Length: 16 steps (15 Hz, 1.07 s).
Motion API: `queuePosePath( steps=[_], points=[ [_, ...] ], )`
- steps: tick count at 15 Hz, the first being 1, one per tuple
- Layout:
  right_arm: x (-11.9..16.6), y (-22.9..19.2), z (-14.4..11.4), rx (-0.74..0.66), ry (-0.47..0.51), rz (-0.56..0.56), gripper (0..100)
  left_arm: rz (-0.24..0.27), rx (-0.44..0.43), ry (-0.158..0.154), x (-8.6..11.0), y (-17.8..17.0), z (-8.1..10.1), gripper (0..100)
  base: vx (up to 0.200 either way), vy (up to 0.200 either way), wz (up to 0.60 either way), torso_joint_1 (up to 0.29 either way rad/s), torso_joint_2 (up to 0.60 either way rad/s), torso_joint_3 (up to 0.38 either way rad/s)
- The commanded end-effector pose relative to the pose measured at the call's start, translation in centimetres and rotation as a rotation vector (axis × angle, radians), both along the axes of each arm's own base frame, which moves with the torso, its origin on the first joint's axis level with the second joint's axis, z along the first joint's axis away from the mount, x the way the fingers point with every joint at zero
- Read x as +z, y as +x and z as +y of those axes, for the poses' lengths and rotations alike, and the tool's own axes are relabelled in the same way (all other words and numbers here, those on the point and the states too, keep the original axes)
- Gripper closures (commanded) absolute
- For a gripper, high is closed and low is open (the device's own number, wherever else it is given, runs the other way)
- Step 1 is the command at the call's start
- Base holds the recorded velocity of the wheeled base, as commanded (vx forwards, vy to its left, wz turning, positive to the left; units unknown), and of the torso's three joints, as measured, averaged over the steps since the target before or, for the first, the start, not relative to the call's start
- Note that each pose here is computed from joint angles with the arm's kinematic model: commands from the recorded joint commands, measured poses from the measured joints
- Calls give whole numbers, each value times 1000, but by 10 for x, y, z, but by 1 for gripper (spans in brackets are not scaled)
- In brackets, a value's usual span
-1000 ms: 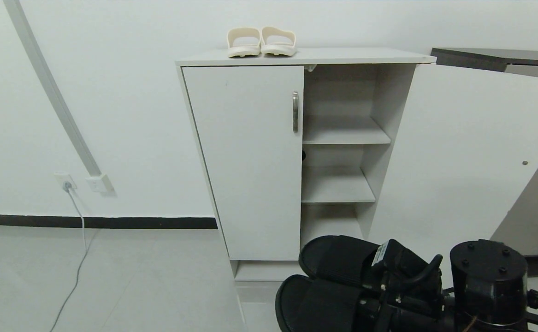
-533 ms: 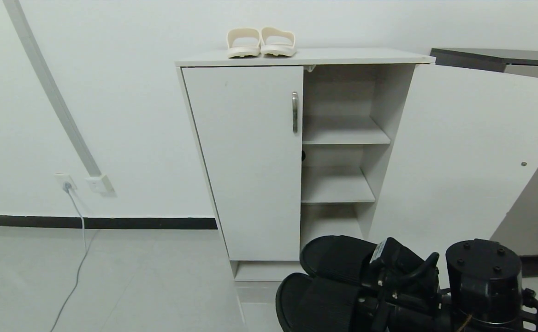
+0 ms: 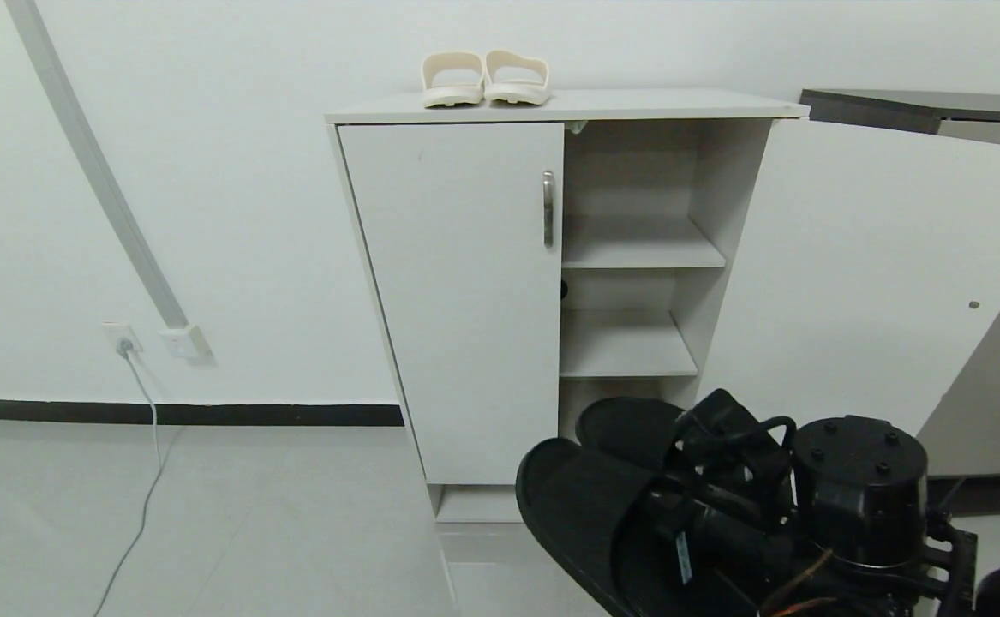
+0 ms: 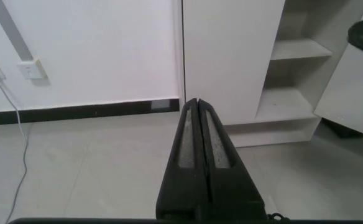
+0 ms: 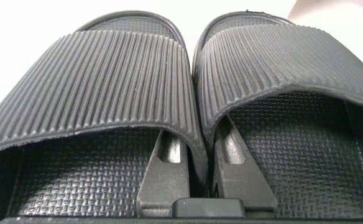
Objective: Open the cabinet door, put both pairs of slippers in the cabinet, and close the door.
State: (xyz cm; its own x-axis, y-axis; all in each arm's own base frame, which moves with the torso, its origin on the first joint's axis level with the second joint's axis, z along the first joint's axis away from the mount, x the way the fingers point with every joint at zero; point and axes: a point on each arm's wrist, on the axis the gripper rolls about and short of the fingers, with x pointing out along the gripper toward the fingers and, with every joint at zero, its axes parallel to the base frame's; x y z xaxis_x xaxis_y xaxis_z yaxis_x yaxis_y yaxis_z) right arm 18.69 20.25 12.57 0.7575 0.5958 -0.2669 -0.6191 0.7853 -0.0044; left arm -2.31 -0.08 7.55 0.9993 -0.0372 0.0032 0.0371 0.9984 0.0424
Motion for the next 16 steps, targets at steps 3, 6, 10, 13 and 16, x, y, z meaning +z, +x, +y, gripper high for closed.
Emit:
queuePosePath(
  steps=[3, 6, 10, 13, 16],
  points=[
    [-5, 24, 54, -209, 54, -4, 100, 6, 0, 1, 0, 0, 0, 100, 0, 0, 0, 0, 0, 0],
    [-11, 49, 81, -445, 53, -22, 100, 5, 0, -2, 0, 0, 0, 100, 0, 0, 0, 0, 0, 0],
    [-22, 85, 87, -714, 39, -79, 100, 5, 0, -2, 0, 0, 0, 100, 0, 0, 0, 0, 0, 0],
    [-24, 90, 82, -733, 34, -78, 100, 5, 0, -2, 0, 0, 0, 100, 0, -200, 0, 4, 2, 2],
    [-24, 94, 80, -744, 37, -76, 100, 6, 0, -1, 0, 0, 0, 100, 0, -200, 0, 1, 2, 2]
  ],
)
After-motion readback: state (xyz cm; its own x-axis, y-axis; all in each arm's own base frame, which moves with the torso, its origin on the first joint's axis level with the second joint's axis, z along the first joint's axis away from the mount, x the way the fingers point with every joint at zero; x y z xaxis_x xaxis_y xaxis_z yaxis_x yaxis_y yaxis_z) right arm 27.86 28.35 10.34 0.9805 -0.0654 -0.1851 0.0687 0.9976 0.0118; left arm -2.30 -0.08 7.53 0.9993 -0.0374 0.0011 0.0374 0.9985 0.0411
